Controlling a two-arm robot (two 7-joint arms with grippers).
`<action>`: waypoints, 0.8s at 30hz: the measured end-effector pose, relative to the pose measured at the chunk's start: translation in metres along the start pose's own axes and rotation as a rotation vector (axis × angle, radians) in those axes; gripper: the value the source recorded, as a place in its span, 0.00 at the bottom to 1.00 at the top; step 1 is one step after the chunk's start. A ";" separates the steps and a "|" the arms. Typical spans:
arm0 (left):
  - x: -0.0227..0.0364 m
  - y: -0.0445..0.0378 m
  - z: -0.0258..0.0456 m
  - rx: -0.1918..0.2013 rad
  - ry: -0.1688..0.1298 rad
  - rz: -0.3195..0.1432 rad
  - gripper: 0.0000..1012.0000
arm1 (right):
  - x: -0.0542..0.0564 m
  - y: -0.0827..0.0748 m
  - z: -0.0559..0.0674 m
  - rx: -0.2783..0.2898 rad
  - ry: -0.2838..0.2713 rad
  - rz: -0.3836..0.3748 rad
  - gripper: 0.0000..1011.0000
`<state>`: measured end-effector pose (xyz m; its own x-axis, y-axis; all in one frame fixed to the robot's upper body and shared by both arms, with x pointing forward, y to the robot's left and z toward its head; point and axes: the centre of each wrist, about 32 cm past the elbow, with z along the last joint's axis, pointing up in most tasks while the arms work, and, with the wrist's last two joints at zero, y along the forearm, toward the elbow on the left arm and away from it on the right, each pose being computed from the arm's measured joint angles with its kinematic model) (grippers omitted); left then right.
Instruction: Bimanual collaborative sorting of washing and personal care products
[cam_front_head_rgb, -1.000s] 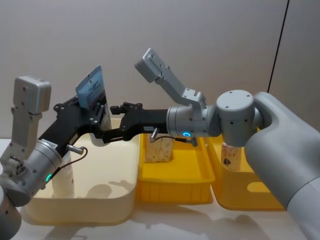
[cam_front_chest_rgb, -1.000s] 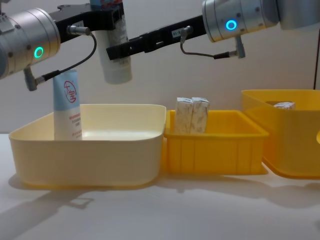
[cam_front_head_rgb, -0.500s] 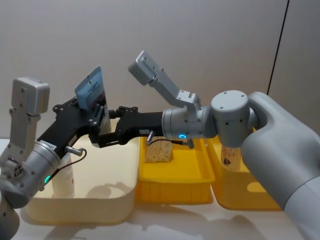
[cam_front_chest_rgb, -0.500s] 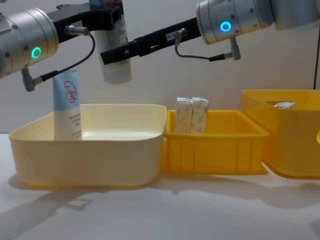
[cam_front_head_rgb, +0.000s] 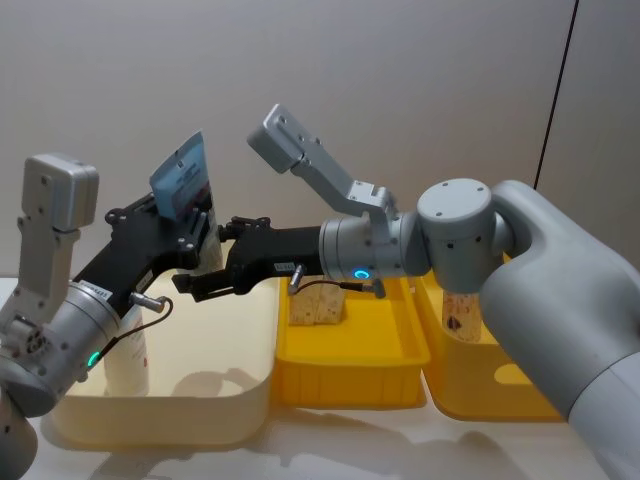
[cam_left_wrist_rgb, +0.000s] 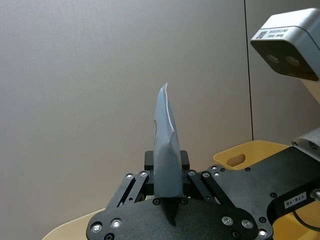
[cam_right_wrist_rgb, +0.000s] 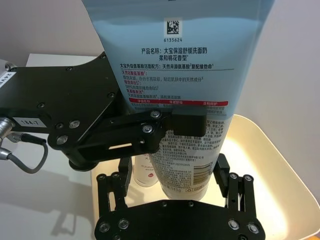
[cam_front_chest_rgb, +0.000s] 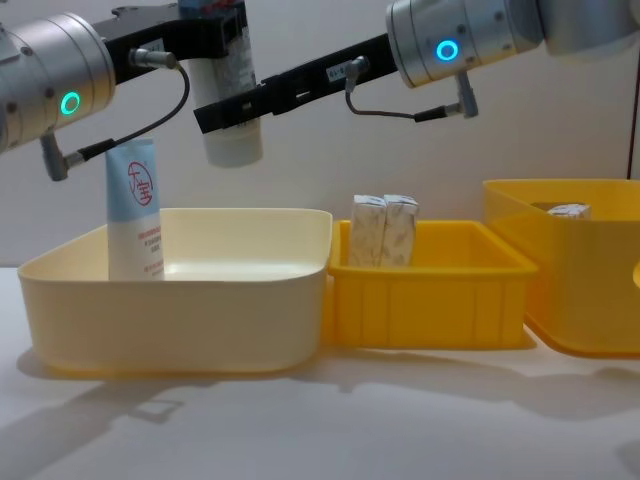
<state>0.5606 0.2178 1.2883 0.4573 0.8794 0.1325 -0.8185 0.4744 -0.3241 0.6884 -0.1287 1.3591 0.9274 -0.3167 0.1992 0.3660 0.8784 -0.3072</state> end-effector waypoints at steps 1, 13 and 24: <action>-0.0001 0.0000 0.0001 0.000 0.000 -0.001 0.26 | 0.000 0.000 0.000 0.001 0.000 -0.001 0.99; -0.0004 0.0002 0.0003 0.000 0.000 -0.003 0.26 | -0.002 0.001 0.000 0.005 0.000 -0.008 0.80; -0.0002 0.0003 0.0005 0.000 -0.001 -0.004 0.26 | -0.002 0.001 0.000 0.006 -0.001 -0.009 0.63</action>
<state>0.5601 0.2177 1.2886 0.4599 0.8778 0.1343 -0.8169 0.4775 -0.3236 0.6868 -0.1267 1.3583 0.9240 -0.3241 0.2029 0.3738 0.8777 -0.2999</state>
